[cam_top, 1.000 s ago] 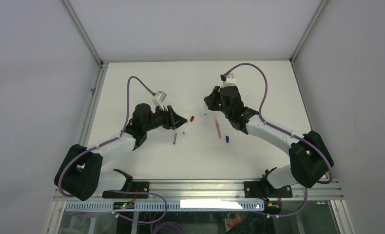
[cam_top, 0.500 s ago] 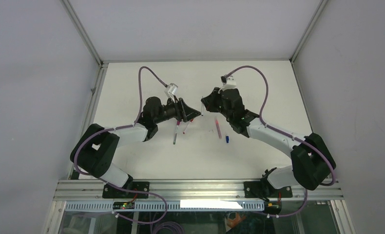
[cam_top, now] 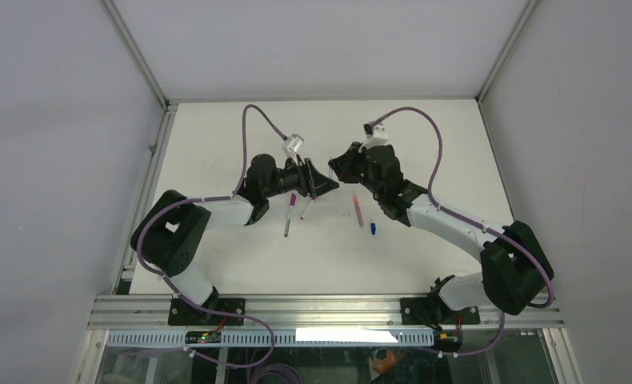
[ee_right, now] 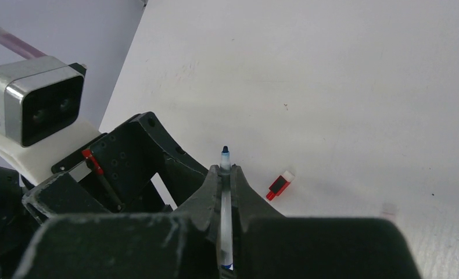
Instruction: Insert the pens into the pen caps
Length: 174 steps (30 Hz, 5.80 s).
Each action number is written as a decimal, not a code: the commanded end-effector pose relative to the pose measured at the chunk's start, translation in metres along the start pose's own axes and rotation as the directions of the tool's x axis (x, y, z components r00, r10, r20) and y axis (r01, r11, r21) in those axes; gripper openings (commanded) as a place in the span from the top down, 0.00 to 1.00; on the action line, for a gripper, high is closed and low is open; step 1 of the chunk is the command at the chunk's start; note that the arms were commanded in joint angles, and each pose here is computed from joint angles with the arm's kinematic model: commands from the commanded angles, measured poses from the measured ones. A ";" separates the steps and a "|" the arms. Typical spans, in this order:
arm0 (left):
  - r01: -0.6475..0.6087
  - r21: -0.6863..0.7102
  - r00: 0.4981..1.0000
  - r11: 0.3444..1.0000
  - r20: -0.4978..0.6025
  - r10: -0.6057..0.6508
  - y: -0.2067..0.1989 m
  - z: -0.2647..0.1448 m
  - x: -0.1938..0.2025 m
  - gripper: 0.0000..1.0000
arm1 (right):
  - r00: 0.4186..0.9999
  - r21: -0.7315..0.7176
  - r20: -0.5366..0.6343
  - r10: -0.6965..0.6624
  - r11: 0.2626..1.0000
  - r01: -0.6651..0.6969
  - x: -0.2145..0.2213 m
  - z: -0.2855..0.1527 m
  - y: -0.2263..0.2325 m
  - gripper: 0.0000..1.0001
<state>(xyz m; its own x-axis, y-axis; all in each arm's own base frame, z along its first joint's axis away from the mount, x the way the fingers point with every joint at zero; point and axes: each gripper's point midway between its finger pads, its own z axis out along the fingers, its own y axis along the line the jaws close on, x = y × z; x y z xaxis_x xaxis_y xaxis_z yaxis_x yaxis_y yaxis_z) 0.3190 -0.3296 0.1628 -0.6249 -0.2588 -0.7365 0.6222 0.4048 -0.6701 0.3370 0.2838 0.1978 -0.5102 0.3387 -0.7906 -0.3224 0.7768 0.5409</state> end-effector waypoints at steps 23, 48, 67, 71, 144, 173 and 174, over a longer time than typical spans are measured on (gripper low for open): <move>-0.057 0.113 0.998 0.992 0.041 0.052 -0.025 0.020 -0.017 1.00 | 0.999 -0.072 0.051 0.017 0.997 -0.013 -0.013 -0.006 0.026 1.00; -0.313 -0.291 0.907 0.904 -0.375 0.194 0.038 -0.071 0.050 1.00 | 0.866 0.493 -0.497 0.047 0.837 0.237 0.105 -0.110 -0.127 0.48; -0.324 -0.325 0.909 0.888 -0.368 0.197 0.031 -0.085 0.048 1.00 | 0.809 0.522 -0.585 0.061 0.791 0.318 0.147 -0.087 -0.159 0.60; -0.325 -0.334 0.907 0.885 -0.375 0.191 0.033 -0.087 0.050 1.00 | 0.800 0.517 -0.597 0.060 0.792 0.326 0.151 -0.084 -0.161 0.77; -0.166 0.123 0.981 0.978 -0.077 0.177 -0.043 -0.021 0.027 1.00 | 0.997 -0.132 0.032 0.073 0.989 -0.068 0.005 -0.018 0.025 1.00; -0.155 0.117 0.982 0.981 -0.090 0.166 -0.040 -0.023 0.033 1.00 | 0.997 -0.155 0.039 0.063 0.986 -0.056 0.000 -0.030 0.033 1.00; -0.154 0.116 0.982 0.981 -0.090 0.165 -0.040 -0.023 0.033 1.00 | 0.997 -0.154 0.035 0.062 0.986 -0.056 0.001 -0.030 0.033 1.00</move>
<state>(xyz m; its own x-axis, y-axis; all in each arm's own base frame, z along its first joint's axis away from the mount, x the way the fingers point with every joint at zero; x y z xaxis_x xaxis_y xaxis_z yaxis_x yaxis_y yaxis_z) 0.2663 -0.3302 0.1459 -0.6085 -0.0875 -0.7887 0.7110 0.3812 -0.5908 0.3038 0.2864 0.2103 -0.5122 0.3950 -0.7627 -0.3830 0.6897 0.6145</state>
